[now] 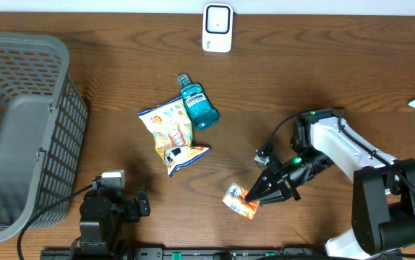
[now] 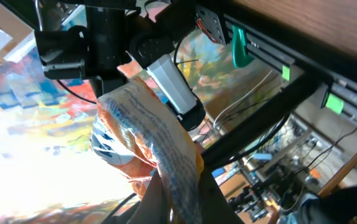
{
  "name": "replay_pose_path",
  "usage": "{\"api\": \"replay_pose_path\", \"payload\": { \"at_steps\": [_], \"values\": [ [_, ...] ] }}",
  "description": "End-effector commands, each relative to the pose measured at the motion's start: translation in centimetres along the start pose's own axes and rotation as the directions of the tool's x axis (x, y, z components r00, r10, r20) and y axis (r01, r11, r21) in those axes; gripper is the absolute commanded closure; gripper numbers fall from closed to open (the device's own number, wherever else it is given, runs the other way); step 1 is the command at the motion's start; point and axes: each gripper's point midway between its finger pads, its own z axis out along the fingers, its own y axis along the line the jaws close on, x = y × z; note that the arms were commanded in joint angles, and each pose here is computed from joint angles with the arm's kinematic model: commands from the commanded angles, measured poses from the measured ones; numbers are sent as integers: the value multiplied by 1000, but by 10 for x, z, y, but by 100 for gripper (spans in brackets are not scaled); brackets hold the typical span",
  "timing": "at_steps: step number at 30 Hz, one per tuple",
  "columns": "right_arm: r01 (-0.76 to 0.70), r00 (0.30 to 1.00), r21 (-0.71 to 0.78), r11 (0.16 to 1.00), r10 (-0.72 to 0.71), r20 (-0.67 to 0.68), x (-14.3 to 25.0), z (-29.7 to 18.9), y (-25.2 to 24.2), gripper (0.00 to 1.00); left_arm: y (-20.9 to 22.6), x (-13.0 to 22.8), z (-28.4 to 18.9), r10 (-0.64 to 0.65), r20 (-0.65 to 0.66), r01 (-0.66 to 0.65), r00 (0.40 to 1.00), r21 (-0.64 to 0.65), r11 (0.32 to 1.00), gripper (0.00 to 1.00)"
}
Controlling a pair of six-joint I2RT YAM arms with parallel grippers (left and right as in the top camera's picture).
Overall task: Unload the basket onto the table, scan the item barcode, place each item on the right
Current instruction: 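Lift the orange-white box with the right gripper to the scanner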
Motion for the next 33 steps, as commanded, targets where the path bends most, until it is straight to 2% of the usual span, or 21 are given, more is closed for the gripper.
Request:
{"api": "replay_pose_path", "payload": {
  "at_steps": [1,5,9,13,17,20,22,24,27,29,33],
  "values": [
    [115,993,-20,993,-114,42,-9,-1,4,99,2,6,1,11,-22,-12,1000,-12,1000,2],
    [354,925,49,934,-357,126,-45,-4,-3,99,2,6,1,11,-22,-12,1000,-12,1000,2],
    [573,784,139,808,-589,196,-83,-12,0,99,2,6,1,11,-22,-12,1000,-12,1000,2],
    [744,578,233,626,-779,245,-119,-23,16,99,2,6,1,11,-22,-12,1000,-12,1000,2],
    [834,303,387,393,-913,273,-160,-43,44,99,2,6,1,11,-22,-12,1000,-12,1000,2],
    [765,148,581,279,-953,264,-197,-66,62,99,2,6,1,11,-22,-12,1000,-12,1000,2],
    [626,88,729,276,-954,286,-226,-90,74,99,2,6,1,11,-22,-12,1000,-12,1000,2],
    [465,0,852,241,-962,272,-247,-116,87,99,2,6,1,11,-22,-12,1000,-12,1000,2],
    [253,-103,945,206,-966,238,-264,-148,107,99,2,6,1,11,-22,-12,1000,-12,1000,2],
    [203,-145,964,169,-969,200,-271,-158,119,99,2,6,1,11,-22,-12,1000,-12,1000,2],
    [169,-178,980,101,-975,131,-299,-170,138,99,2,6,1,11,-22,-12,1000,-12,1000,2]
  ]
}}
